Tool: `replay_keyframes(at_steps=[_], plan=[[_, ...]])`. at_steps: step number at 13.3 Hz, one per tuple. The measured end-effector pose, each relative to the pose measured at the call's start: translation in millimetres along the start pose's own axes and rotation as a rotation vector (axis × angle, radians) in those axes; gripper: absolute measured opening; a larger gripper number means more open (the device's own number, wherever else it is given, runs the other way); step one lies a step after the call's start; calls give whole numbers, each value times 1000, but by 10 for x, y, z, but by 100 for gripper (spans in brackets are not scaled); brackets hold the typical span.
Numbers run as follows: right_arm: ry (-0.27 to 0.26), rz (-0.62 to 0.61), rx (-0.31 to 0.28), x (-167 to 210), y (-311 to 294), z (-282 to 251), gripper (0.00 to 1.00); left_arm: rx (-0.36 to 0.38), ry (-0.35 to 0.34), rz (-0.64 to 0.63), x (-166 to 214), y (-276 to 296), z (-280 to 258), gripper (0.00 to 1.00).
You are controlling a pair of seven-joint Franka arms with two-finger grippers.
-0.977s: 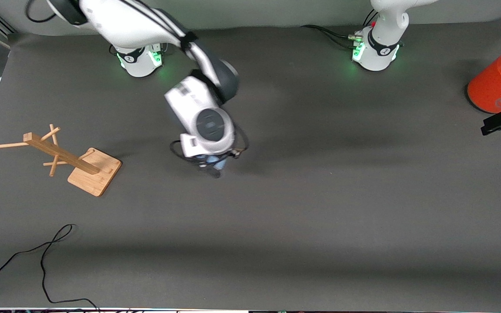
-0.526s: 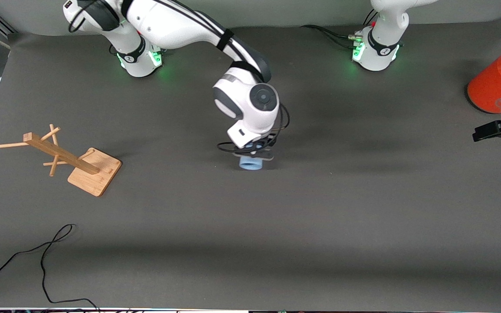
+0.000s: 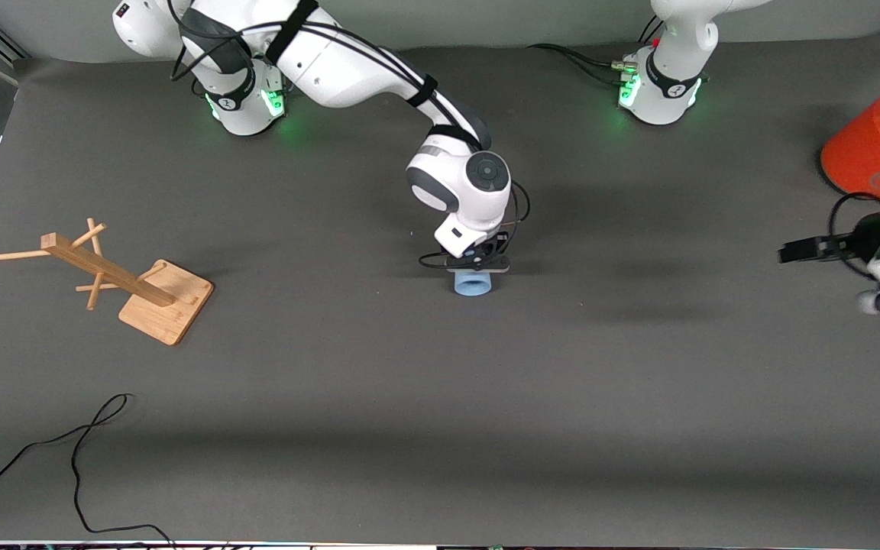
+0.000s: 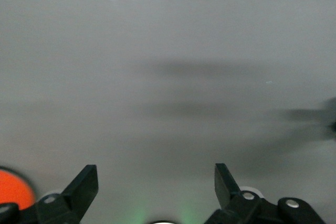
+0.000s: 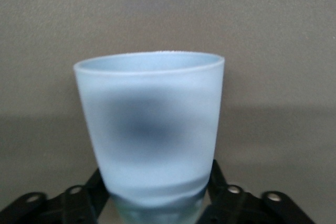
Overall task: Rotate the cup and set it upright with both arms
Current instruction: 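Lay the cup on its side while the left gripper approaches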
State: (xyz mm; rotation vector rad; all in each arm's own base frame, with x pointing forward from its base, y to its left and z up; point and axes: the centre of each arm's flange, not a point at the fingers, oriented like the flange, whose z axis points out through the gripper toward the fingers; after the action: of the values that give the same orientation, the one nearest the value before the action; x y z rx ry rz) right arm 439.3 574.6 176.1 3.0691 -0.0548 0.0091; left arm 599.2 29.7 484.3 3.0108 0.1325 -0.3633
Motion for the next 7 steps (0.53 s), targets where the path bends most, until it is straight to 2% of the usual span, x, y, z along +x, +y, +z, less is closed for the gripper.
replay_keyframes(at_steps=[1,2,5,7], plan=[[9,12,7,59,18,-38,96,-28,-8,-33,52,149,45,99],[20,28,17,136,40,-123,100,-59,-16,-71,104,327,79,99],[44,96,26,428,230,-688,100,-154,-62,-192,215,911,203,100],[43,167,61,670,514,-1279,100,-235,-132,-282,295,1294,373,100]])
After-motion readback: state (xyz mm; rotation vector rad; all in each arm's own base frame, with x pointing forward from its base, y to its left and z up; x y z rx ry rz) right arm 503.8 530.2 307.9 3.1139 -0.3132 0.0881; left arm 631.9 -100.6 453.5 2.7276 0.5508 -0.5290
